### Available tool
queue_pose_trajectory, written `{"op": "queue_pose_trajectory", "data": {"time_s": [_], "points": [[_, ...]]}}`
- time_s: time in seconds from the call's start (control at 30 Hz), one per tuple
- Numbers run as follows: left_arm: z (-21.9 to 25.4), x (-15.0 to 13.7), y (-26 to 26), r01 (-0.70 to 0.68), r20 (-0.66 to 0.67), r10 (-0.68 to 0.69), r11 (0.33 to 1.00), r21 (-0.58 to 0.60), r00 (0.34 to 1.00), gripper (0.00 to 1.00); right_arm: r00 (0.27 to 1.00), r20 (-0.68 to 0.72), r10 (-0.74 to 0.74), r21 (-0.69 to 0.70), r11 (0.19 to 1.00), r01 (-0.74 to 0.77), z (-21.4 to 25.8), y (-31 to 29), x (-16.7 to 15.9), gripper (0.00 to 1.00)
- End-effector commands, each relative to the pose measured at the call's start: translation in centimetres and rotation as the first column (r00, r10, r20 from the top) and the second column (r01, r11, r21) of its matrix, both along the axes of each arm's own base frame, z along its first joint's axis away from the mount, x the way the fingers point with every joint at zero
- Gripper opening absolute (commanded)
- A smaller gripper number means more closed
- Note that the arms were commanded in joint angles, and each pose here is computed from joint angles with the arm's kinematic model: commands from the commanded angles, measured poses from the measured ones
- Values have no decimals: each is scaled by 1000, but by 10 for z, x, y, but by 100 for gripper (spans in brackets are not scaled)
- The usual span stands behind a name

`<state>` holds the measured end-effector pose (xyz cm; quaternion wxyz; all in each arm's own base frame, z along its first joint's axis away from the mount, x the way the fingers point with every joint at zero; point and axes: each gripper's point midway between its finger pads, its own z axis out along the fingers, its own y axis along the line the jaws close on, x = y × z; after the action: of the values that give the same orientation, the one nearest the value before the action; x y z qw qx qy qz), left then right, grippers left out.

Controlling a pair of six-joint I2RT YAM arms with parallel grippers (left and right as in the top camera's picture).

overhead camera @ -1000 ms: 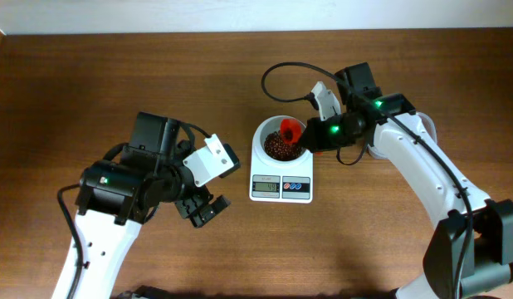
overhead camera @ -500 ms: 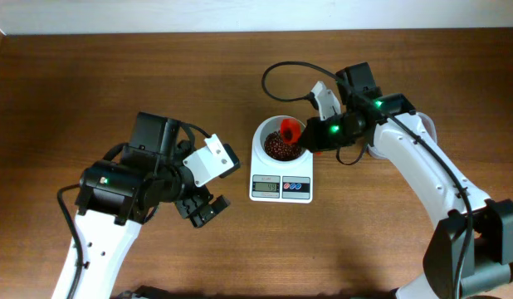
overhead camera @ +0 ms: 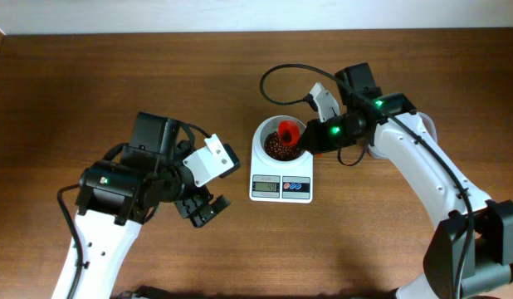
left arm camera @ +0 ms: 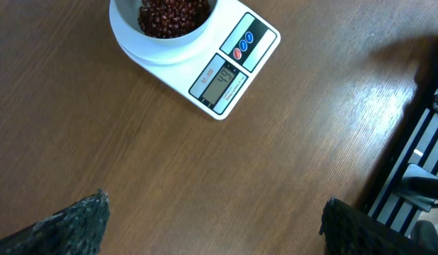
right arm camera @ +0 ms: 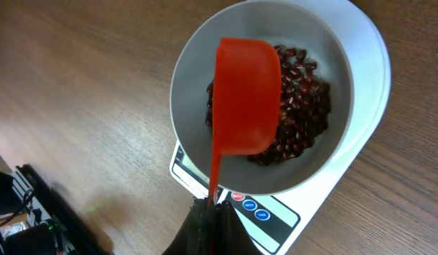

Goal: Scoop and weigh 50g on scale

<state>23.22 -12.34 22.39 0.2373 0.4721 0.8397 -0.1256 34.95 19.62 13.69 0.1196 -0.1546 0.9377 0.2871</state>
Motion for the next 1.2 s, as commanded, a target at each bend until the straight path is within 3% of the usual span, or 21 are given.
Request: {"op": "queue_pose_trajectory", "data": {"time_s": [0.0, 0.43, 0.53, 0.6, 1.03, 1.07, 1.13, 1.17], "points": [[7, 2, -1, 14, 23, -14, 1000, -12, 1000, 99, 999, 52, -11, 1, 1000, 11, 17, 0, 5, 4], [7, 2, -1, 14, 23, -14, 1000, -12, 1000, 99, 998, 56, -8, 13, 1000, 7, 19, 2, 5, 4], [7, 2, -1, 14, 23, -14, 1000, -12, 1000, 99, 985, 112, 134, 134, 980, -149, 35, 22, -4, 4], [7, 2, -1, 14, 23, -14, 1000, -12, 1000, 99, 998, 47, -42, -35, 998, 44, 14, -6, 7, 4], [7, 2, -1, 14, 23, -14, 1000, -12, 1000, 99, 999, 46, -30, -22, 999, 31, 15, -4, 5, 4], [7, 2, -1, 14, 23, -14, 1000, -12, 1000, 99, 999, 42, -24, -9, 1000, 24, 16, -2, 4, 4], [7, 2, -1, 14, 23, -14, 1000, -12, 1000, 99, 980, 112, 165, 156, 971, -182, 37, 26, -10, 4], [7, 2, -1, 14, 23, -14, 1000, -12, 1000, 99, 993, 81, 91, 81, 992, -98, 27, 14, -3, 4]]}}
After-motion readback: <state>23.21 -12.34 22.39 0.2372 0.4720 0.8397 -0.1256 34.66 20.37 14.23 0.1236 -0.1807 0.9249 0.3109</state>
